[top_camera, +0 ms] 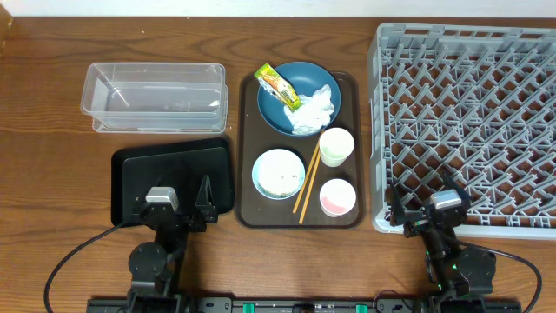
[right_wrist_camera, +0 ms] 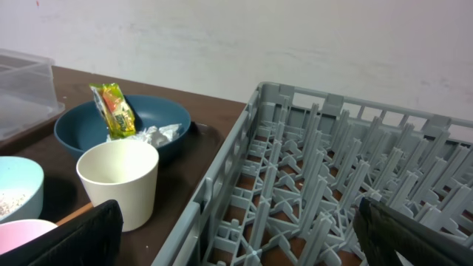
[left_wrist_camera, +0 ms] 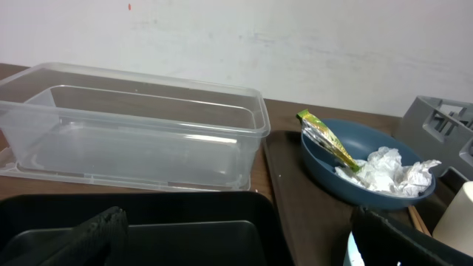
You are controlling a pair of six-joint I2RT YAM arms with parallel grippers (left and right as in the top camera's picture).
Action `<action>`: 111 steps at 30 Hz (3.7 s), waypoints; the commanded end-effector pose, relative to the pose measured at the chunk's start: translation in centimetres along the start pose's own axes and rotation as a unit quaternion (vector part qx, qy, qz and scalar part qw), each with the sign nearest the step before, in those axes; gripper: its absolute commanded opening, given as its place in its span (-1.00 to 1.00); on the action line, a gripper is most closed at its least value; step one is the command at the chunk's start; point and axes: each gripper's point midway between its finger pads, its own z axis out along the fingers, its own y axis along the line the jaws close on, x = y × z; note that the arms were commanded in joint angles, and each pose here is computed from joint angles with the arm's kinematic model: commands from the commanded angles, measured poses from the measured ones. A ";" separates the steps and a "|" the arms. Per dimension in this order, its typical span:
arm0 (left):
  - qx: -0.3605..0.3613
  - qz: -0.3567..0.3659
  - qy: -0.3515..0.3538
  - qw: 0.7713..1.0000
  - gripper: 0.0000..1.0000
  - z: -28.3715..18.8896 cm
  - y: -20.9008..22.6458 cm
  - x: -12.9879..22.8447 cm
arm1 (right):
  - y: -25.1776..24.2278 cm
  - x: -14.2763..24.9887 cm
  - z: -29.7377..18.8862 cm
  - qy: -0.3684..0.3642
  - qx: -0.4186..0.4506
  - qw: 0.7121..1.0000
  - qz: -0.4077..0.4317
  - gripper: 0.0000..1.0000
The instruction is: Sort waste into correct bins and load items into the dishwasher rack
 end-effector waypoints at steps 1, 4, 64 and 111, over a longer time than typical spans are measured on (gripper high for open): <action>-0.007 0.006 0.021 1.000 0.97 0.1 0.4 1.4 | 0.2 0.0 0.0 -0.001 -0.005 1.000 -0.006 0.98; -0.007 0.006 0.021 1.000 0.97 0.1 0.4 1.5 | 0.2 0.0 0.0 -0.001 -0.005 1.000 -0.006 0.98; -0.009 -0.032 0.034 0.999 0.97 -0.1 0.0 -0.1 | 0.2 -0.7 -0.1 -0.009 -0.004 1.000 0.029 0.98; 0.012 -0.076 0.378 0.922 0.97 8.6 -6.1 -4.9 | -1.1 -4.9 5.5 0.318 -0.003 0.934 0.164 0.98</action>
